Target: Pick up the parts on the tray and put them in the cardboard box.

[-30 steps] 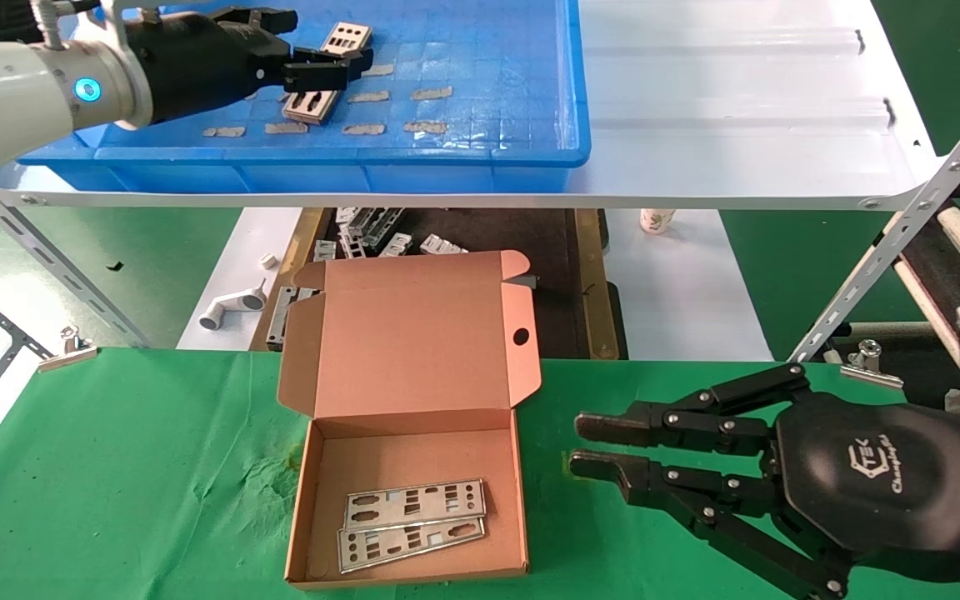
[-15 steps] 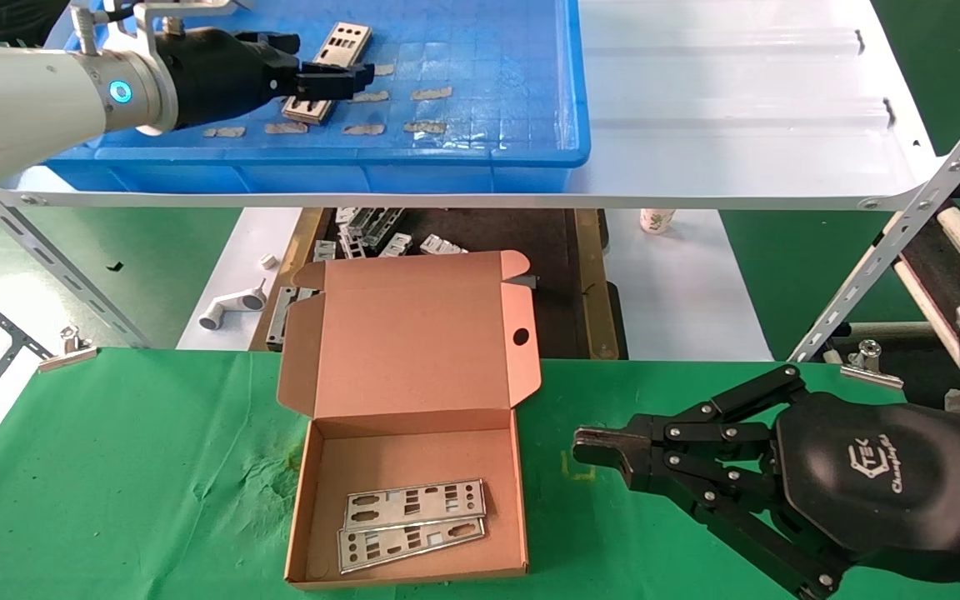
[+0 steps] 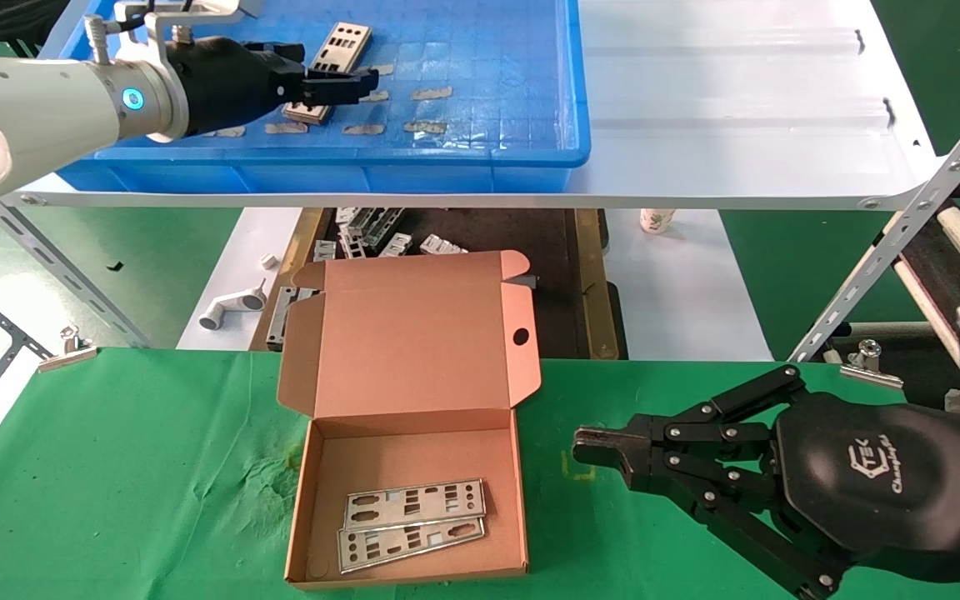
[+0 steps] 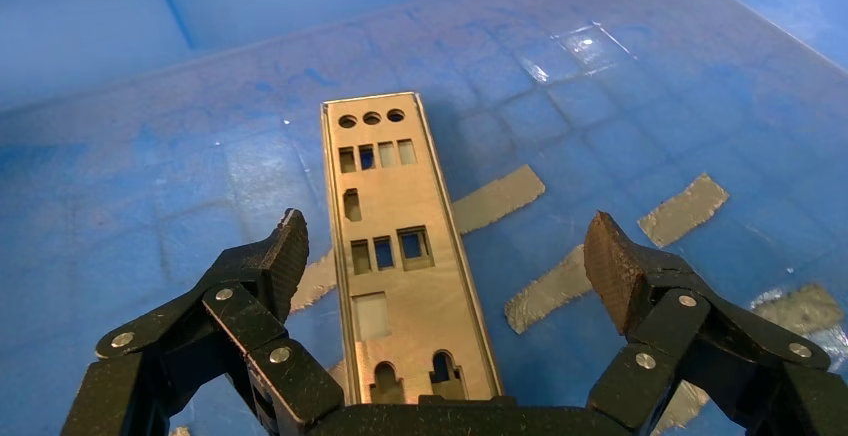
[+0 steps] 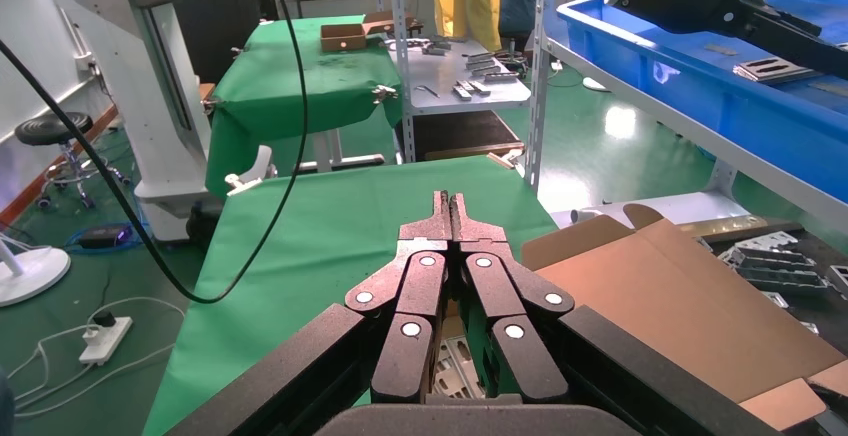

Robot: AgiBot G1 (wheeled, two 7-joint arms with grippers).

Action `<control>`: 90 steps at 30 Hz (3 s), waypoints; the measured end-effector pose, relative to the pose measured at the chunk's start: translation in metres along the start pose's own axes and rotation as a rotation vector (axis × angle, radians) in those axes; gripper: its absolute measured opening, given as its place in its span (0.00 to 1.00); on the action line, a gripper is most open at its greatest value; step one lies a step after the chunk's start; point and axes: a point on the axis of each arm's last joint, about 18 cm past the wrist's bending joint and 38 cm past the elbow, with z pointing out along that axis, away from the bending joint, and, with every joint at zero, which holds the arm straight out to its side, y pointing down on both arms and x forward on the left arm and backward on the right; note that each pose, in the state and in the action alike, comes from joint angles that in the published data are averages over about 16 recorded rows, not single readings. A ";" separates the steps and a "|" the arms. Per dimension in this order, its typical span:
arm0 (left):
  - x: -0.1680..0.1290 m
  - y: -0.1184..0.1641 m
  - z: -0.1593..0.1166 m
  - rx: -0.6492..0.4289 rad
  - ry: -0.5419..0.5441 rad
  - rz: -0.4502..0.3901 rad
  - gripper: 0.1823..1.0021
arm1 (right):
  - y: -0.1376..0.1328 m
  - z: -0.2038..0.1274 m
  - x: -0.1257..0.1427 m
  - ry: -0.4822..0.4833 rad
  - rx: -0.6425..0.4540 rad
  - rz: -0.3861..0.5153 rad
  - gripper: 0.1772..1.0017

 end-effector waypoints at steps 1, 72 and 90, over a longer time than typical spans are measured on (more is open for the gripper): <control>0.000 0.000 0.000 0.001 -0.002 0.000 1.00 | 0.000 0.000 0.000 0.000 0.000 0.000 0.02; -0.006 0.000 0.004 0.021 -0.045 0.022 0.35 | 0.000 0.000 0.000 0.000 0.000 0.000 0.02; -0.006 -0.001 0.004 0.026 -0.045 0.018 0.61 | 0.000 0.000 0.000 0.000 0.000 0.000 0.02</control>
